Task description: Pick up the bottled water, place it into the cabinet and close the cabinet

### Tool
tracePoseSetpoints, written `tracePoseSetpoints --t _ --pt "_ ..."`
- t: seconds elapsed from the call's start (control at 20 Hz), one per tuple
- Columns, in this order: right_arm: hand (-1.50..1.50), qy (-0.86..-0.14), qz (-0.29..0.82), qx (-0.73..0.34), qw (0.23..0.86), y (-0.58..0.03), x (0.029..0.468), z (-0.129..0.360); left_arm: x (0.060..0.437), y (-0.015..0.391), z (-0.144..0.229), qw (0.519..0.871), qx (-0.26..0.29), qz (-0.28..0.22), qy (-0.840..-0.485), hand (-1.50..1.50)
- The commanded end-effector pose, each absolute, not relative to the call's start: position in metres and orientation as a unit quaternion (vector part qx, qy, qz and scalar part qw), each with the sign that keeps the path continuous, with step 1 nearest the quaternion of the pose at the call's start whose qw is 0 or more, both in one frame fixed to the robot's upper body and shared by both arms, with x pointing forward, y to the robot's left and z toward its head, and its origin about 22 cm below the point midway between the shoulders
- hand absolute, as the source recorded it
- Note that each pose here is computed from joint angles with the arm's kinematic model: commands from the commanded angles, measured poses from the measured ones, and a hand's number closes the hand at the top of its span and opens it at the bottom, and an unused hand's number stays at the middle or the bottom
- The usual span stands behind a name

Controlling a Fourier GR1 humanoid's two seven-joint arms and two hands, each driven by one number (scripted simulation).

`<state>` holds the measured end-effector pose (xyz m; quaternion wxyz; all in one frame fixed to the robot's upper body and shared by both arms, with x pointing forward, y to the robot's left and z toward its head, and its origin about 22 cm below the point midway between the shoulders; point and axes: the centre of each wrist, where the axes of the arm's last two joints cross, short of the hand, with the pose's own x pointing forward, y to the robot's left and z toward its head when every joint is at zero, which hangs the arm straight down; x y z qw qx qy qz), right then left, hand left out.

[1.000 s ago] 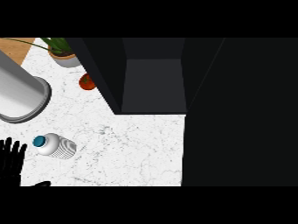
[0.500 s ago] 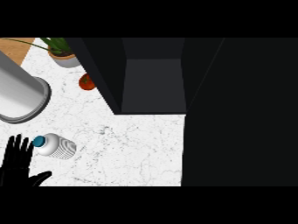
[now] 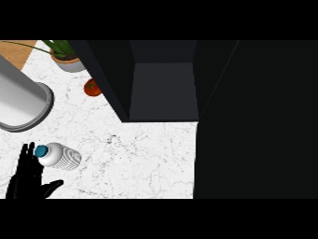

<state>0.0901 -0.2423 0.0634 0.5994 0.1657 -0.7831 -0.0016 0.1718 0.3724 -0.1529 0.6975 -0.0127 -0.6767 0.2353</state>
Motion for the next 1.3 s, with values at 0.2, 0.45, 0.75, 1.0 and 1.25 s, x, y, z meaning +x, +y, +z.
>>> tracePoseSetpoints --t 0.2,0.45,0.75,1.0,1.25 --pt "-1.5 -0.779 -0.002 0.171 0.603 -0.232 0.09 0.061 0.192 0.353 -0.166 0.693 -0.044 0.253 -0.674 -1.5" --pt "-1.5 -0.775 -0.006 0.172 0.608 -0.238 0.094 0.053 0.197 0.347 -0.165 0.685 -0.064 0.259 -0.678 -1.5" --pt "-1.5 -0.781 0.0 0.171 0.601 -0.23 0.107 0.06 0.198 0.332 -0.171 0.684 -0.116 0.266 -0.67 -1.5" --pt "-1.5 -0.779 -0.004 0.178 0.601 -0.227 0.105 0.061 0.202 0.328 -0.172 0.676 -0.141 0.277 -0.668 -1.5" --pt "-1.5 -0.772 -0.005 0.18 0.61 -0.238 0.102 0.051 0.211 0.314 -0.171 0.667 -0.158 0.263 -0.679 -1.5"
